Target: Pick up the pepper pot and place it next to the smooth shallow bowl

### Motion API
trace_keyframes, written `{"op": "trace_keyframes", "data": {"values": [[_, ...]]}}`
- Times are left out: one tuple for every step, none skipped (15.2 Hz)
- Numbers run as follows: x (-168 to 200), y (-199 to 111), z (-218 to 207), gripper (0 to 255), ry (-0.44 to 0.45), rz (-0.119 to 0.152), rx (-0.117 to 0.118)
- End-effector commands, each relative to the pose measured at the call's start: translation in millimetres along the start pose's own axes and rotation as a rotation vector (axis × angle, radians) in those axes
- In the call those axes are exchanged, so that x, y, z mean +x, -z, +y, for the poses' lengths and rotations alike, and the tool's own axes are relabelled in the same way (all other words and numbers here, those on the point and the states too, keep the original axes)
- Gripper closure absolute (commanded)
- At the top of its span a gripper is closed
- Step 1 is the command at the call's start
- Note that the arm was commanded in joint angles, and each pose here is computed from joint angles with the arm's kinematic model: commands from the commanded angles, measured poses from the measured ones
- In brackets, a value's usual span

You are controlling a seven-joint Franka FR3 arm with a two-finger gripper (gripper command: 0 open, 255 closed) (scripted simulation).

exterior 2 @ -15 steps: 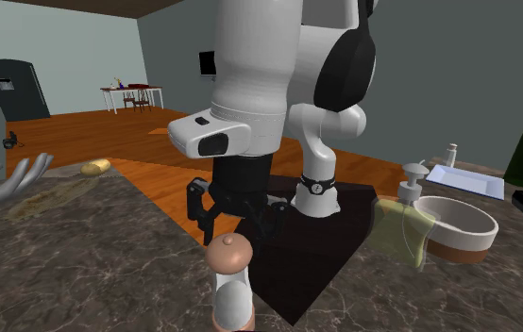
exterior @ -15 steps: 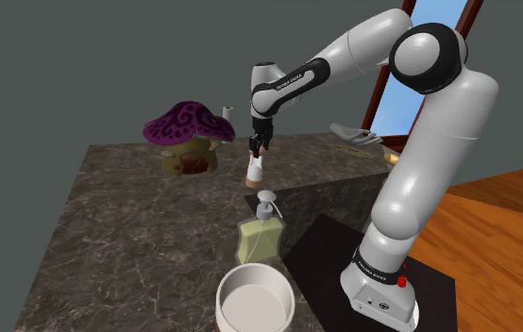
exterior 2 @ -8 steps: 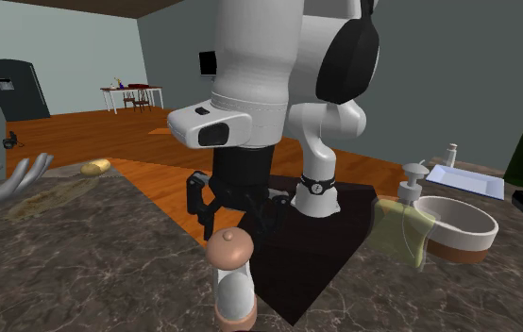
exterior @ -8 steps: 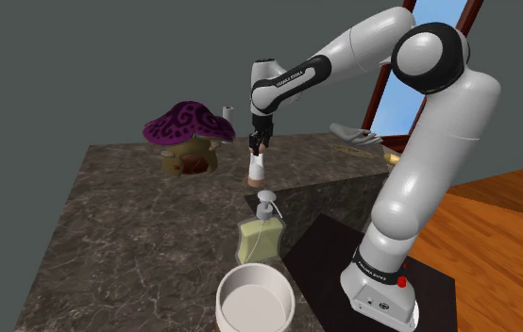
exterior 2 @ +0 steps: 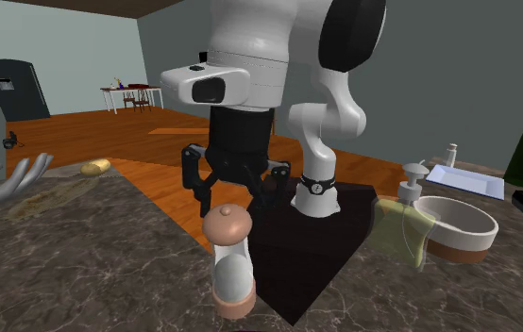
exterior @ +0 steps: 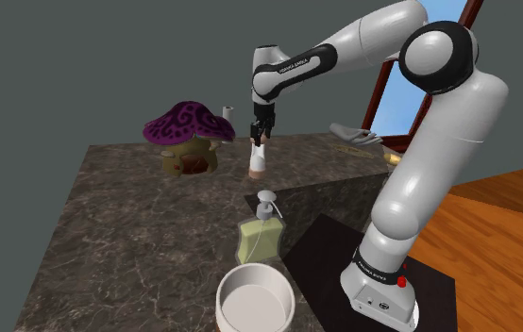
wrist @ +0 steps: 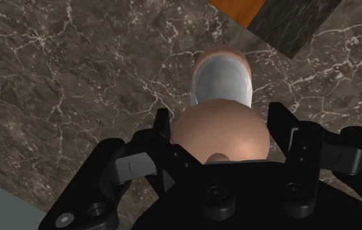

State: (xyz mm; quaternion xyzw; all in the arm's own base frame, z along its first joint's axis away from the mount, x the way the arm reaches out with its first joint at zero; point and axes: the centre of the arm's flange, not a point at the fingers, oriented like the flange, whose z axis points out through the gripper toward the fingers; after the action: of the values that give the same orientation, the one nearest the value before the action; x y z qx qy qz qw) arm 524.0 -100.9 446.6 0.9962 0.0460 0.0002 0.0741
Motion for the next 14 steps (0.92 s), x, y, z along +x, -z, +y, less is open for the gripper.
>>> {"op": "trace_keyframes", "data": {"values": [[0, 11, 1, 255, 0.0, 0.0, 0.0], [0, 16, 2, 255, 0.0, 0.0, 0.0], [0, 22, 3, 255, 0.0, 0.0, 0.0], [0, 27, 4, 255, 0.0, 0.0, 0.0], [0, 32, 4, 255, 0.0, 0.0, 0.0], [0, 37, 5, 255, 0.0, 0.0, 0.0], [0, 42, 6, 255, 0.0, 0.0, 0.0], [0, 48, 7, 255, 0.0, 0.0, 0.0], [0, 53, 8, 255, 0.0, 0.0, 0.0], [0, 58, 8, 255, 0.0, 0.0, 0.0], [0, 63, 9, 255, 0.0, 0.0, 0.0], [0, 68, 10, 255, 0.0, 0.0, 0.0], [0, 74, 11, 255, 0.0, 0.0, 0.0], [0, 79, 12, 255, 0.0, 0.0, 0.0]]}}
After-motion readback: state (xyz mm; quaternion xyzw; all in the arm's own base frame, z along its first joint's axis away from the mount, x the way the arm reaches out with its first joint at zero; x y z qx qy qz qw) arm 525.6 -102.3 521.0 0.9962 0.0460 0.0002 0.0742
